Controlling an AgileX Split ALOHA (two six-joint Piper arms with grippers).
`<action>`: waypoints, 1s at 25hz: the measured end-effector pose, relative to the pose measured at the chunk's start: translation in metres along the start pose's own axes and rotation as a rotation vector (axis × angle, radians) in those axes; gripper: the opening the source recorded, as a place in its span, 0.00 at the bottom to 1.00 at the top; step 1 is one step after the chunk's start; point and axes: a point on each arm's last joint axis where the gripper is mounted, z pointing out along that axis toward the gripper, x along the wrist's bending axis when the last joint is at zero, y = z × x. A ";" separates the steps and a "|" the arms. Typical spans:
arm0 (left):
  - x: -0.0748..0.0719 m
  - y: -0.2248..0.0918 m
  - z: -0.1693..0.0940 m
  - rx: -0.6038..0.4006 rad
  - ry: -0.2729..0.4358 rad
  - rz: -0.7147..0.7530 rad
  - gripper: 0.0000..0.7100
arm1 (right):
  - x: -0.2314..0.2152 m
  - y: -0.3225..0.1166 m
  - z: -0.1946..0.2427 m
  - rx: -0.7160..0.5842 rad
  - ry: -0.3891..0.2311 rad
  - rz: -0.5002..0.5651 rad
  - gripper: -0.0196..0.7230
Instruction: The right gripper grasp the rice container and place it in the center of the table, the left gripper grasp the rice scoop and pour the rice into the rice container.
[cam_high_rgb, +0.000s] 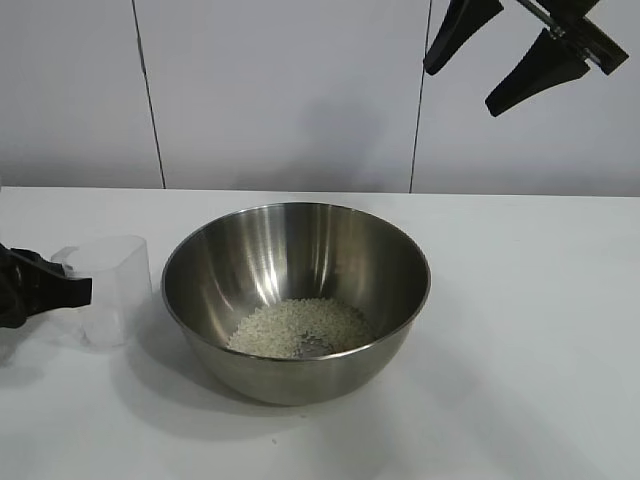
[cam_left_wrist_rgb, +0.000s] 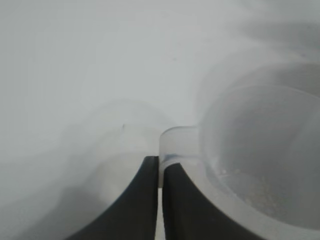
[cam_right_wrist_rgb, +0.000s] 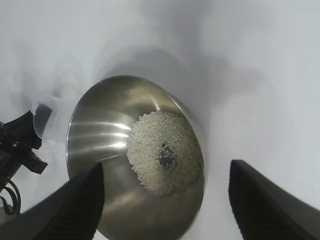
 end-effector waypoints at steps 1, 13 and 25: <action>0.000 0.000 0.000 0.003 0.000 0.000 0.02 | 0.000 0.000 0.000 0.000 0.000 0.000 0.68; 0.000 -0.014 -0.020 0.066 0.010 -0.008 0.42 | 0.000 0.000 0.000 0.000 0.000 0.000 0.68; 0.003 0.068 -0.078 -0.193 0.062 -0.205 0.43 | 0.000 0.000 0.000 -0.001 0.000 0.000 0.68</action>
